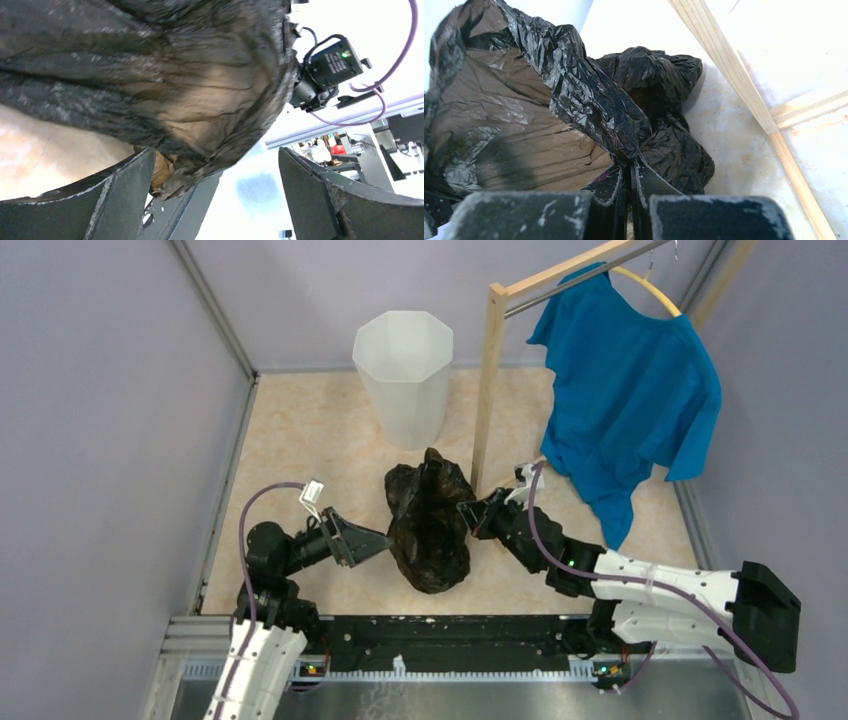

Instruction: Put the trash bags into the trash bin

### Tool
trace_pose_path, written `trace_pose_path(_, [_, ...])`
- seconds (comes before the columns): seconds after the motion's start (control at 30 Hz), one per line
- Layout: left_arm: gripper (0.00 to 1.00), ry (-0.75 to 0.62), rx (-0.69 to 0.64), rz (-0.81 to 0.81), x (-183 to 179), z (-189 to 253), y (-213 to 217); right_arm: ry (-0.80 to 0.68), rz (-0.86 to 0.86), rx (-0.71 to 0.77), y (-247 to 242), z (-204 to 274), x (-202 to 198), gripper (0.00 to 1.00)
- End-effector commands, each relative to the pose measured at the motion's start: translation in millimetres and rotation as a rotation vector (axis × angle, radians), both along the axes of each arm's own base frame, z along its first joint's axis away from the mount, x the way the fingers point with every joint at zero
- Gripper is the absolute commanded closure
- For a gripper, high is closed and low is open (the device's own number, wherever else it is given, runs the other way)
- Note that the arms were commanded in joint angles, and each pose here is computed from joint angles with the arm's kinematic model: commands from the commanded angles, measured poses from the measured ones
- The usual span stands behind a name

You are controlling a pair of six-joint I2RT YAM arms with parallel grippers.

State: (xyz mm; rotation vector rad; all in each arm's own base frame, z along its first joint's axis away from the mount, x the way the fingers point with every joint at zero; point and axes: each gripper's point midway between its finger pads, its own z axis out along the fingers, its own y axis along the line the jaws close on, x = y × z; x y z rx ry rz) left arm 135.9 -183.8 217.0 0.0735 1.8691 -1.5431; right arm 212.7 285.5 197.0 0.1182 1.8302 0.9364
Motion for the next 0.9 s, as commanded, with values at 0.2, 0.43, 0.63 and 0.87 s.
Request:
trace_pose_path(0.2, [0.01,-0.147,-0.006,-0.113,-11,15,-8,-0.035,0.02,0.113,12,44,5,1.0])
trace_pose_path(0.43, [0.02,-0.052,0.082,-0.193,-17,-12,-20,-0.028,0.011,0.12,15,45,11,1.0])
trace_pose_path(0.63, [0.32,0.04,0.206,-0.09,-4,-33,-17,-0.031,0.001,0.121,13,51,16,1.0])
trace_pose_path(0.87, [0.79,0.034,0.319,0.132,24,-15,6,-0.043,-0.019,0.042,-3,47,16,1.0])
